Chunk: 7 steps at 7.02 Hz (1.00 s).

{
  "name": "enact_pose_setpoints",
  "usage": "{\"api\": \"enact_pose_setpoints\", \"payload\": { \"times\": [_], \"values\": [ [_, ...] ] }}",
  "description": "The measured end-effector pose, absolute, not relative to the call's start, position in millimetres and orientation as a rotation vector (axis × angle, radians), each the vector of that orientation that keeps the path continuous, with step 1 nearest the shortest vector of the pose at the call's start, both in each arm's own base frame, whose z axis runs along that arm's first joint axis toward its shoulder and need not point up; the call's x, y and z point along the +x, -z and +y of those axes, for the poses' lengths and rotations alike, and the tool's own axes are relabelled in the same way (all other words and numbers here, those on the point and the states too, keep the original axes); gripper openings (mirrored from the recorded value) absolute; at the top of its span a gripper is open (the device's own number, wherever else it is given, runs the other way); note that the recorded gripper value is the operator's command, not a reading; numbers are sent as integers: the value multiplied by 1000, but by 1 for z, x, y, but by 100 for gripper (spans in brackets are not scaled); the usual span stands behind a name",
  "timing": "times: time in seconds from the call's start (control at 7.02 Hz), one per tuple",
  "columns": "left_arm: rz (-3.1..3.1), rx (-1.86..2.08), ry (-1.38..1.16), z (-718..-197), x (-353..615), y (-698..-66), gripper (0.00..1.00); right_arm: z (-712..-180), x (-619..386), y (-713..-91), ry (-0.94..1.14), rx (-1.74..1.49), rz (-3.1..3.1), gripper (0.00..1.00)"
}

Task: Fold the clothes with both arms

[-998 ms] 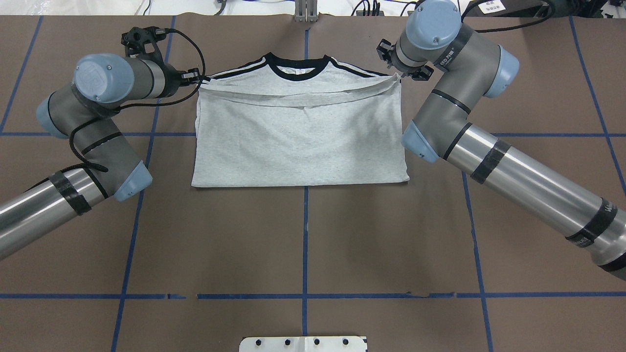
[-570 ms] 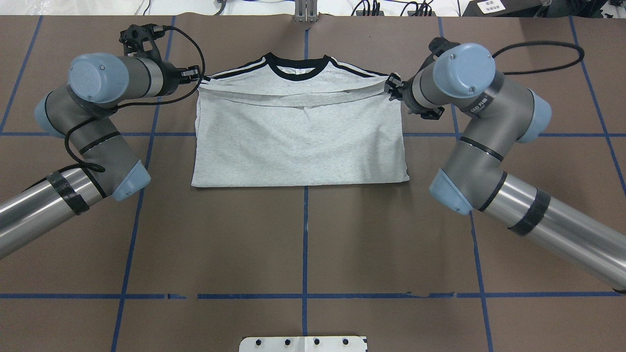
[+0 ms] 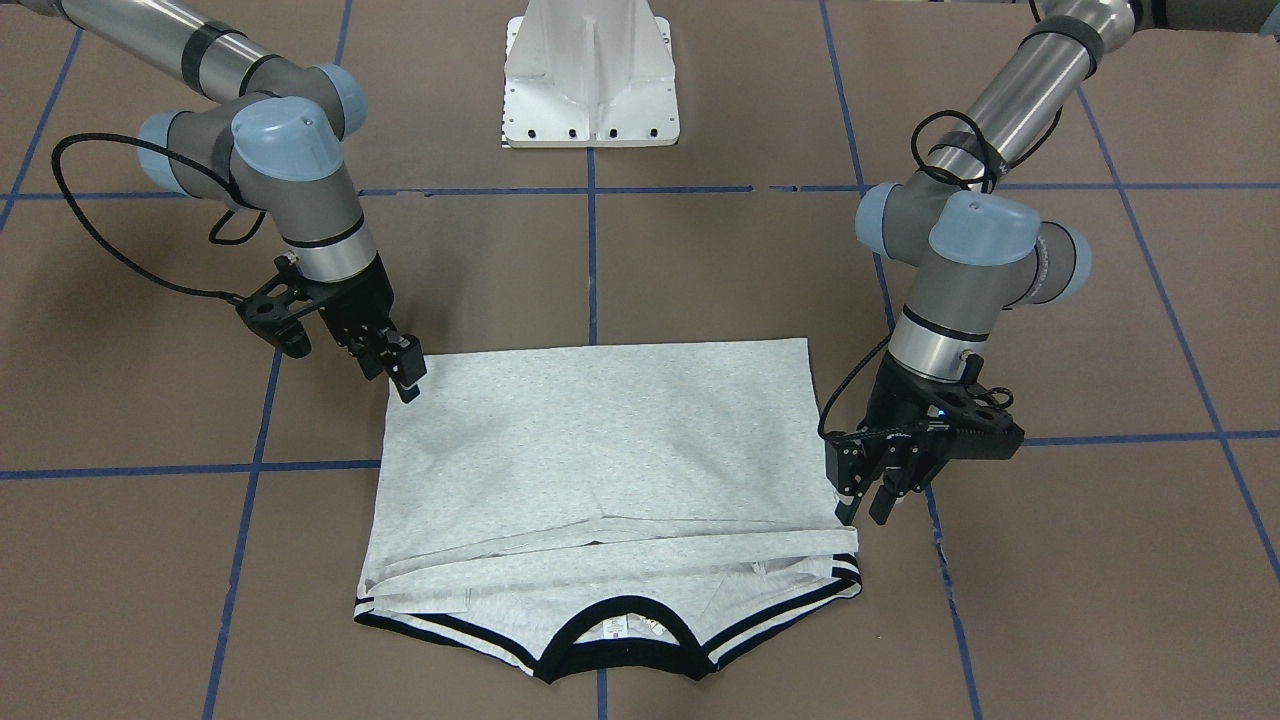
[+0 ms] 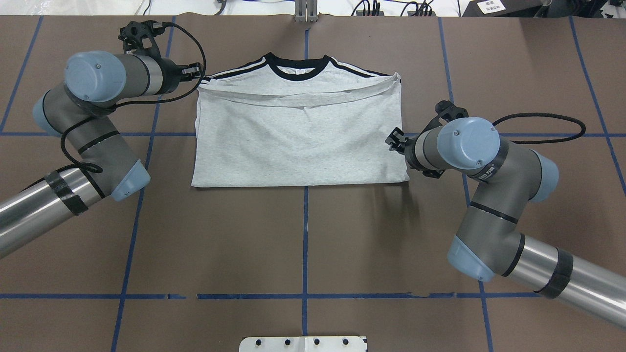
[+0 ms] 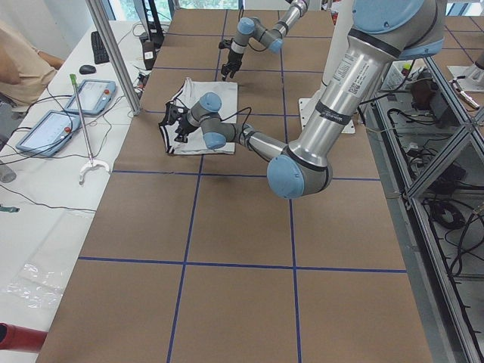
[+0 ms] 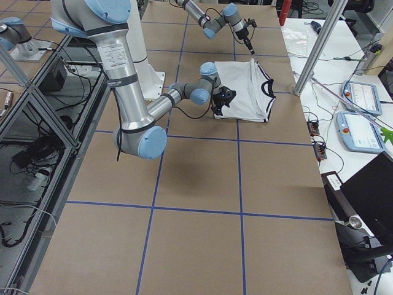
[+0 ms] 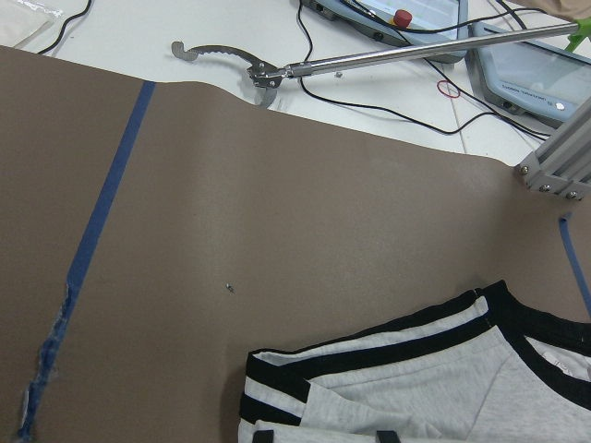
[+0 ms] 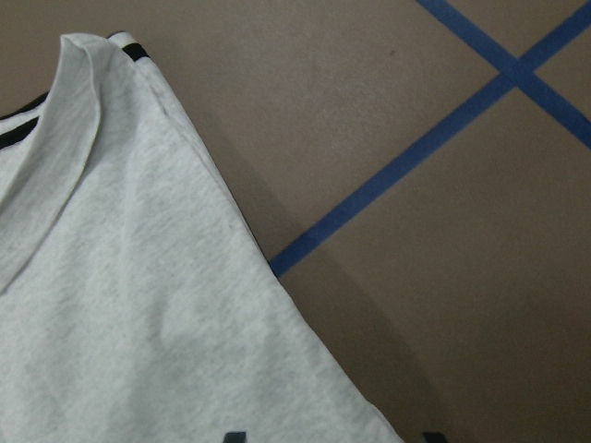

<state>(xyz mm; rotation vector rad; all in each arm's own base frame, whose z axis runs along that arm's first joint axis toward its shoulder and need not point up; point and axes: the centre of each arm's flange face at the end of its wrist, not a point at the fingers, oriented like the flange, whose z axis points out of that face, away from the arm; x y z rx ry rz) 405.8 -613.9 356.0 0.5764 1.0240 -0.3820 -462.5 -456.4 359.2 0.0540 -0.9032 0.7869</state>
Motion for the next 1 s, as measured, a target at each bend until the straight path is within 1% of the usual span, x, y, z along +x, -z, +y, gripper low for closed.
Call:
{"api": "enact_pose_setpoints", "payload": {
  "times": [0.14,0.29,0.43,0.57,1.0],
  "values": [
    [1024,576,382,-614,406,-356,47,-445,-472,-367,-783,54,-889,70],
    [1023,575,382,-613,406,-356,47,-438,-478,-373,-779,54,-877,60],
    [1021,574,383,-613,406,-357,47,-434,-481,-376,-777,59,-871,37],
    [1020,574,383,-613,406,-357,47,-433,-482,-377,-776,62,-869,0],
    [1020,573,383,-613,406,-358,47,-431,-481,-378,-776,62,-869,0]
  ]
}}
